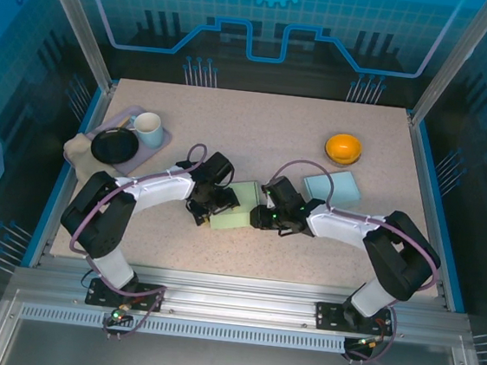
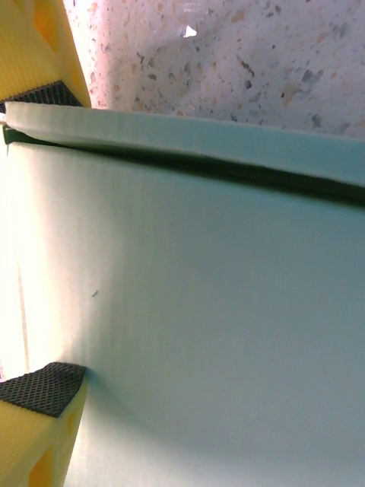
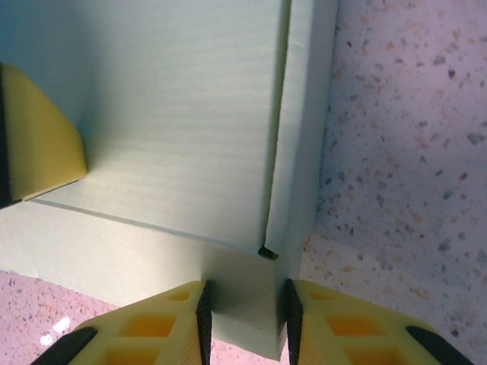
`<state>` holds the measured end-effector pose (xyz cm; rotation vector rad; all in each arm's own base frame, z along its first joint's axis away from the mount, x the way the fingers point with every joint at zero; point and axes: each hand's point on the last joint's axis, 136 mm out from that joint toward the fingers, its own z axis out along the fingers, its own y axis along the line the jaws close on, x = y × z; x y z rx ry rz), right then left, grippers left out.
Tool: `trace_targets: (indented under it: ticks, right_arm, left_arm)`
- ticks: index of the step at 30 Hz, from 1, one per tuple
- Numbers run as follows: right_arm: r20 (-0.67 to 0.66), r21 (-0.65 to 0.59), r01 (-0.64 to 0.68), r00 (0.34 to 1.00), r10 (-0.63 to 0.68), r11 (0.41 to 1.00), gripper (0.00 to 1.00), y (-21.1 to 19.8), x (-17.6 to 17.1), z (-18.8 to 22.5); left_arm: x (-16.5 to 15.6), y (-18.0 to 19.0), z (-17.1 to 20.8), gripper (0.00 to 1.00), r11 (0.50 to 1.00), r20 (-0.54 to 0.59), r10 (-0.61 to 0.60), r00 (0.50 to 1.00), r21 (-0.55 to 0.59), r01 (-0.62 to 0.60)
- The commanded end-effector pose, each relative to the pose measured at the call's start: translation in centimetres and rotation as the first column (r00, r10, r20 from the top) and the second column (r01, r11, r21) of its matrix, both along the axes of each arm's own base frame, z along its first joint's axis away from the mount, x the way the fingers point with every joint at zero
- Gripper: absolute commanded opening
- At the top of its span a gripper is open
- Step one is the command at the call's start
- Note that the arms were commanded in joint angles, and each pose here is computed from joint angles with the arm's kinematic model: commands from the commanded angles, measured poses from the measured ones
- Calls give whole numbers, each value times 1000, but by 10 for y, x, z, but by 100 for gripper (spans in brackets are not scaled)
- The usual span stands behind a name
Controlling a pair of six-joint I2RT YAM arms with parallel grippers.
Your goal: Fold the paper box
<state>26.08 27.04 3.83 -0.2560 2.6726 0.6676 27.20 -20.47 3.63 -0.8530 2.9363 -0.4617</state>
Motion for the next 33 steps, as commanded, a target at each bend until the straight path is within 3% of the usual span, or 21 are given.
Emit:
trace_targets:
  ticks: [1, 16, 33]
  right_arm:
    - [56, -35, -31, 998, 33, 999, 31, -6, 2, -13]
    - [251, 86, -111, 964, 86, 990, 32, 11, 24, 4]
    - [184, 90, -2, 983, -14, 996, 33, -6, 22, 15]
  left_arm:
    - [-26, 25, -36, 84, 993, -105, -7, 994, 115, 19]
    - [-29, 28, -38, 84, 995, -105, -9, 994, 103, 19]
    - [-27, 30, -41, 84, 995, -114, 12, 993, 96, -1]
